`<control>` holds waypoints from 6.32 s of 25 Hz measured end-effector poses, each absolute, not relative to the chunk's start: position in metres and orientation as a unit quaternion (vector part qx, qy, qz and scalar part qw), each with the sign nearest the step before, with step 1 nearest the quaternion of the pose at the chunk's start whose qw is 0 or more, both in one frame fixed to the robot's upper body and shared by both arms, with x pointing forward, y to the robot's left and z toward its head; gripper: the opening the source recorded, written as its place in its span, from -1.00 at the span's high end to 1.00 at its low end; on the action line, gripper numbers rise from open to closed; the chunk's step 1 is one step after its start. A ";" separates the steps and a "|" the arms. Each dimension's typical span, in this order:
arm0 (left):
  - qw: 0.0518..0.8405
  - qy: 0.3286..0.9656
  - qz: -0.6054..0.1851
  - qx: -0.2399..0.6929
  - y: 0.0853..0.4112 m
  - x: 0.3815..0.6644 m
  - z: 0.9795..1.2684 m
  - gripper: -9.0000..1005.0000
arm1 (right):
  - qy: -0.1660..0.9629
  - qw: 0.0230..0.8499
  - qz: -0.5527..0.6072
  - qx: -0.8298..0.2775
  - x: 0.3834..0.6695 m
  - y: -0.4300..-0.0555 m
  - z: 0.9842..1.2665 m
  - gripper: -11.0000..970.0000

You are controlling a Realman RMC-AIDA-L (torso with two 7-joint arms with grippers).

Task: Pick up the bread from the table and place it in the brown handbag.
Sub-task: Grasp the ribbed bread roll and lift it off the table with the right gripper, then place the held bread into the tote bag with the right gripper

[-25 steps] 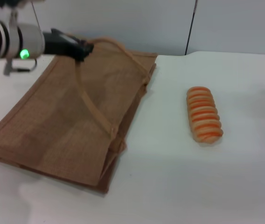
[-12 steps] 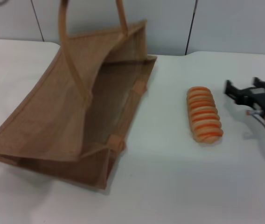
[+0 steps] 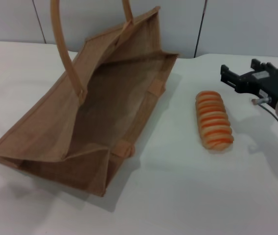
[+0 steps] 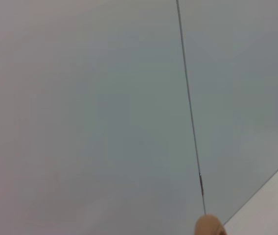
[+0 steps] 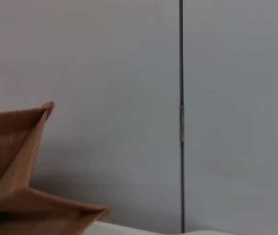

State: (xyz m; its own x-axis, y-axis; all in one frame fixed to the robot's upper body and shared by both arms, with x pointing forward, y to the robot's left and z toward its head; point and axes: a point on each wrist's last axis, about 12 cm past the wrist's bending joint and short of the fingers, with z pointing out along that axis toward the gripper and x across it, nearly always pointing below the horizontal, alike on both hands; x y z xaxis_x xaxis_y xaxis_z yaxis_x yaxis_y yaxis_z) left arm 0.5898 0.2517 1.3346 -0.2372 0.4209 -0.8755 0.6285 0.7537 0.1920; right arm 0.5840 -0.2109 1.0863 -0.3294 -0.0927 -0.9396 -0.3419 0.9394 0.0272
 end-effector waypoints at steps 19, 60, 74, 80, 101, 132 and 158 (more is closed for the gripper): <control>0.515 0.783 -0.064 0.343 0.249 0.589 1.343 0.73 | 0.881 0.425 0.127 -0.166 0.575 -0.179 1.089 -0.78; 0.502 0.789 -0.029 0.353 0.240 0.590 1.351 0.72 | 0.931 0.302 0.122 -0.167 0.588 -0.171 1.078 -0.79; 0.502 0.788 -0.025 0.356 0.238 0.591 1.351 0.71 | 0.926 0.306 0.118 -0.186 0.589 -0.171 1.082 -0.53; 0.506 0.781 -0.026 0.366 0.231 0.592 1.356 0.71 | 0.922 0.315 0.115 -0.193 0.593 -0.175 1.088 -0.41; 0.516 0.756 -0.008 0.402 0.197 0.592 1.364 0.70 | 0.876 0.362 0.166 -0.272 0.577 -0.138 1.155 -0.05; 0.521 0.733 -0.025 0.438 0.163 0.588 1.369 0.69 | 0.862 0.361 0.186 -0.302 0.577 -0.124 1.161 0.25; 0.522 0.709 -0.050 0.472 0.129 0.575 1.373 0.68 | 0.855 0.328 0.242 -0.322 0.611 -0.103 1.147 0.32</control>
